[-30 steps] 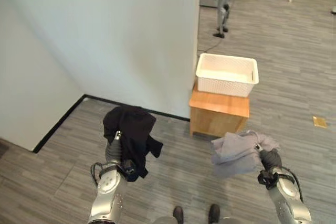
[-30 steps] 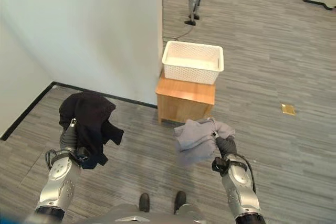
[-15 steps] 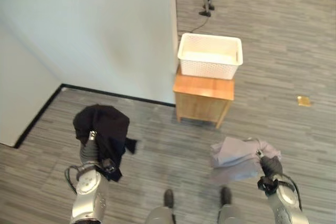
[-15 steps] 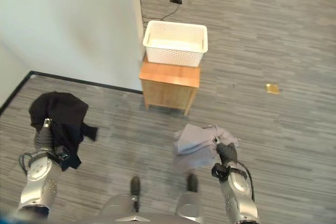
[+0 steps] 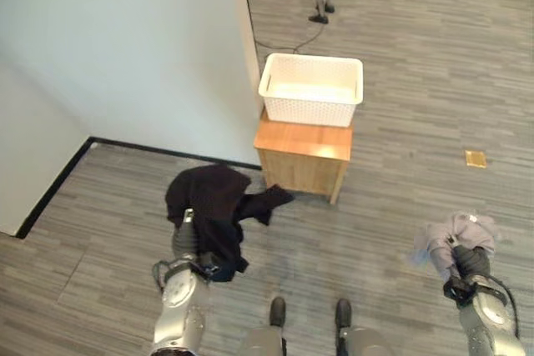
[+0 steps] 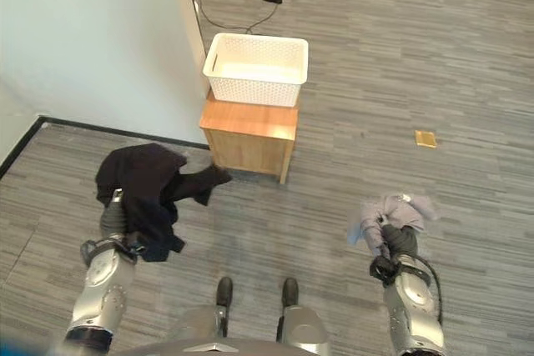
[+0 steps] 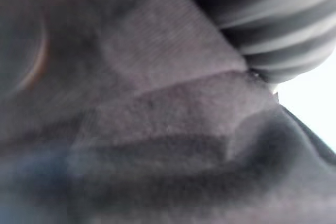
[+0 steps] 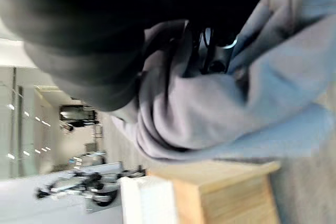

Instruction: Pick up bed clothes into laundry basket.

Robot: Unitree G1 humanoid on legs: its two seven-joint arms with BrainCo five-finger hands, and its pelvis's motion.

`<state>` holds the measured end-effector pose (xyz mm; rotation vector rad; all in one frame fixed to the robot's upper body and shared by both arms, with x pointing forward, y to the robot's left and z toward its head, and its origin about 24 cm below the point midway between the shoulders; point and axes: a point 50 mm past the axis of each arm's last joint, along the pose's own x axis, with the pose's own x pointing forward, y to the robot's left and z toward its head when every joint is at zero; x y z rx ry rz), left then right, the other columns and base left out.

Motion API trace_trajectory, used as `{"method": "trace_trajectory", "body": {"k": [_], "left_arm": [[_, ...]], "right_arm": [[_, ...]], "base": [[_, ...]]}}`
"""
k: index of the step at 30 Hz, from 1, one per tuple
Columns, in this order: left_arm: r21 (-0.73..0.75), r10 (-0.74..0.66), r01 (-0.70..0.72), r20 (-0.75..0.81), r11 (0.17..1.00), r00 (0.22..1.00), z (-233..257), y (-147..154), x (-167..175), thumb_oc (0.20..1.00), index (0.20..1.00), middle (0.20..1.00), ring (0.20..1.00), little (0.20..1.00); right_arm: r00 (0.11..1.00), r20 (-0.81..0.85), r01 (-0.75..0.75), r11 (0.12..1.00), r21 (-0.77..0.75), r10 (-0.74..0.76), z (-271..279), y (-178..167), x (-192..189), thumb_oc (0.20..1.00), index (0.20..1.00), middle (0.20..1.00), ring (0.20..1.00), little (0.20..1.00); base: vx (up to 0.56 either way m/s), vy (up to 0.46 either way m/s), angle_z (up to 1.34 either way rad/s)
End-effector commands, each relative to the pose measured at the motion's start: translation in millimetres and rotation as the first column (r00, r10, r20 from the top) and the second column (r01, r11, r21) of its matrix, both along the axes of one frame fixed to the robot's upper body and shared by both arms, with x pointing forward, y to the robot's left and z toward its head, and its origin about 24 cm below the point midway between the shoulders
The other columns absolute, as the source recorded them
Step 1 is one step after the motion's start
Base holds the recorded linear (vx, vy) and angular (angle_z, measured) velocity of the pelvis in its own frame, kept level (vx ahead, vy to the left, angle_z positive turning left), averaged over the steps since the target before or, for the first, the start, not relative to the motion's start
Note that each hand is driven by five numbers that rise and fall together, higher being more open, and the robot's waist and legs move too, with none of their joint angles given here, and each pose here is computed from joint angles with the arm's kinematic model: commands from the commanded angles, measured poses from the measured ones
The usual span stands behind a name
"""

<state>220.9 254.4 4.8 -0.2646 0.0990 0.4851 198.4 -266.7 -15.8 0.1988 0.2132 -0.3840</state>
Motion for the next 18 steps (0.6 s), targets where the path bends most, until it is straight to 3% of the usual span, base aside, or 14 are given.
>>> {"method": "trace_trajectory", "body": {"k": [1, 10, 17, 18], "left_arm": [[0.160, 0.020, -0.054, 0.209, 0.986, 0.978, 51.6, 25.3, 10.5, 0.200, 0.200, 0.200, 0.200, 0.200], [0.192, 0.021, -0.055, 0.177, 0.980, 0.984, 49.2, 28.1, 9.5, 0.200, 0.200, 0.200, 0.200, 0.200], [0.134, 0.044, -0.074, 0.211, 0.988, 0.977, 50.1, 32.9, 5.3, 0.200, 0.200, 0.200, 0.200, 0.200], [0.122, 0.029, -0.065, 0.276, 0.990, 0.961, 62.5, 29.1, 13.1, 0.200, 0.200, 0.200, 0.200, 0.200]], "right_arm": [[0.972, 0.234, -0.027, 0.999, -0.028, 0.032, 41.1, 8.9, 26.5, 0.200, 0.200, 0.200, 0.200, 0.200], [0.971, 0.231, -0.047, 0.998, -0.039, 0.055, 41.4, 18.0, 24.8, 0.200, 0.200, 0.200, 0.200, 0.200], [0.987, 0.151, -0.048, 0.999, -0.023, 0.051, 23.8, 14.3, 12.3, 0.200, 0.200, 0.200, 0.200, 0.200], [0.991, 0.127, -0.049, 0.999, 0.000, 0.048, 18.0, 15.3, 6.8, 0.200, 0.200, 0.200, 0.200, 0.200]], "base": [[0.20, 0.148, -0.03], [0.10, 0.099, -0.08], [0.37, -0.198, 0.07], [0.46, -0.405, 0.18]]}}
